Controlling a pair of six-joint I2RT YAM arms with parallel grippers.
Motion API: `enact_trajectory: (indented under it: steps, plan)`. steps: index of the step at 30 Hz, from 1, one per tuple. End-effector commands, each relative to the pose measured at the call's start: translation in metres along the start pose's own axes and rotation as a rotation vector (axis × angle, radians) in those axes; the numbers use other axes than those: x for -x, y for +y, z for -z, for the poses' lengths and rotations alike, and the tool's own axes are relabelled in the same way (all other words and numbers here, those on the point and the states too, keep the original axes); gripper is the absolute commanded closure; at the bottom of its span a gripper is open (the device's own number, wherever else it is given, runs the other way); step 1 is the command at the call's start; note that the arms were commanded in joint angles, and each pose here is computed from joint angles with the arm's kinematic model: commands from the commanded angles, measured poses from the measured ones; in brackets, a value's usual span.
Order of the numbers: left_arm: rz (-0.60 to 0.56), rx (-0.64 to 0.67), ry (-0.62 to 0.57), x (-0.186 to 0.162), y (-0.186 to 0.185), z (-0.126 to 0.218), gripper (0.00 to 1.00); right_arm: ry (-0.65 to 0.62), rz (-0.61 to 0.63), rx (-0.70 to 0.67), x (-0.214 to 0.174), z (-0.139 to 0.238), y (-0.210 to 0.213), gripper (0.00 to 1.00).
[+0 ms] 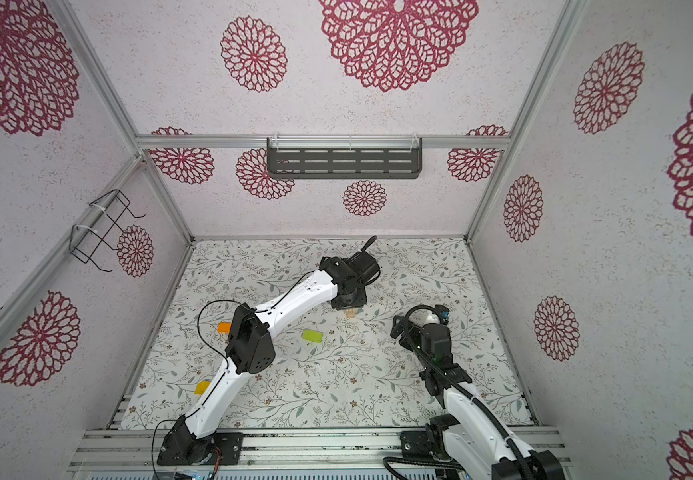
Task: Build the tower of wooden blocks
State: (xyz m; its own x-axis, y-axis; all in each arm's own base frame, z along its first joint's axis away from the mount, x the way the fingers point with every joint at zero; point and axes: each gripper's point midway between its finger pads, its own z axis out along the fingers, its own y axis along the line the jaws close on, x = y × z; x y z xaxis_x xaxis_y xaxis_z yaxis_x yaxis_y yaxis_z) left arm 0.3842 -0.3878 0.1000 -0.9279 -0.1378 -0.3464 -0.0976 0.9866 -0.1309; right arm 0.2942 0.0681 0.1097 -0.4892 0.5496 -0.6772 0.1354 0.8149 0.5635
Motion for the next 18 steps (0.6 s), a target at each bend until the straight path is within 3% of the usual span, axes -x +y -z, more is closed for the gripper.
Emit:
enact_trajectory:
  steps: [1, 12, 18]
  plan:
    - [0.026, 0.011, -0.009, 0.001, 0.001, -0.013, 0.61, -0.036, -0.024, 0.011, 0.008, 0.003, 0.002, 0.01]
    - [0.038, 0.015, -0.017, 0.01, 0.007, -0.012, 0.6, -0.022, -0.017, 0.01, 0.006, 0.0, 0.002, 0.01]
    - [0.025, 0.018, -0.081, 0.024, 0.016, 0.017, 0.47, 0.01, 0.011, 0.027, 0.001, -0.003, 0.005, 0.02]
